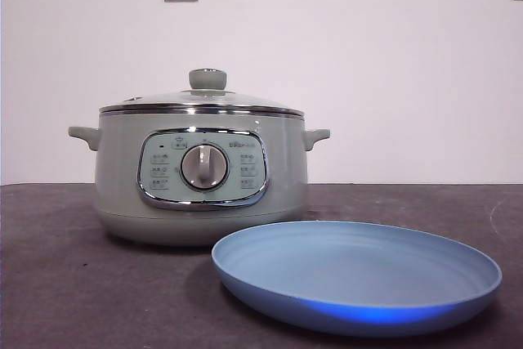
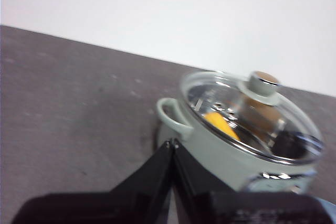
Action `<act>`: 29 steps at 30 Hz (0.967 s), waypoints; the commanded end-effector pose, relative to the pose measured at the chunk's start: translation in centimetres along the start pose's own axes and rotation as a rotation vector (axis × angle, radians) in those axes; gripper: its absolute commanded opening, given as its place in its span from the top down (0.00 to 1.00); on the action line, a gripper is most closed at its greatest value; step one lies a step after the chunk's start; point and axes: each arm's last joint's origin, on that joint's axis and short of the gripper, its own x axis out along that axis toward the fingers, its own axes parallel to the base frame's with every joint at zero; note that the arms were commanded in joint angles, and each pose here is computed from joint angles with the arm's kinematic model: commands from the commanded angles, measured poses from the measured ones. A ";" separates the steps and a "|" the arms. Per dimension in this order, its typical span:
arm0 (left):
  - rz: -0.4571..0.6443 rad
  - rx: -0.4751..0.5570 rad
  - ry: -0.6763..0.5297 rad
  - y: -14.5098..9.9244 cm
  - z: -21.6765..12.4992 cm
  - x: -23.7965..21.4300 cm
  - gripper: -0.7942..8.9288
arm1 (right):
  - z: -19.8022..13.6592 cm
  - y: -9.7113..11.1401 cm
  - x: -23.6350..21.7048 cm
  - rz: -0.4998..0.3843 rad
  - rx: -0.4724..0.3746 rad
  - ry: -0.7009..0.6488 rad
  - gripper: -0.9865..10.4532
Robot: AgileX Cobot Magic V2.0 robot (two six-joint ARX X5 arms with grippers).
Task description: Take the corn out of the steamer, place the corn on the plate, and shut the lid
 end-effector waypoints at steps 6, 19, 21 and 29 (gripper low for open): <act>-0.174 0.027 0.133 -1.6 3.9 0.3 0.93 | 5.4 2.2 1.8 0.164 -0.090 0.225 0.92; -0.396 0.055 0.322 -3.3 9.3 1.9 0.93 | 10.9 5.0 4.4 0.347 -0.225 0.519 0.92; -0.397 0.067 0.341 -3.5 10.0 1.8 0.93 | 10.9 5.3 4.5 0.367 -0.238 0.568 0.92; -0.398 0.112 0.350 -3.9 11.4 1.5 0.93 | 10.1 6.5 4.4 0.441 -0.269 0.647 0.92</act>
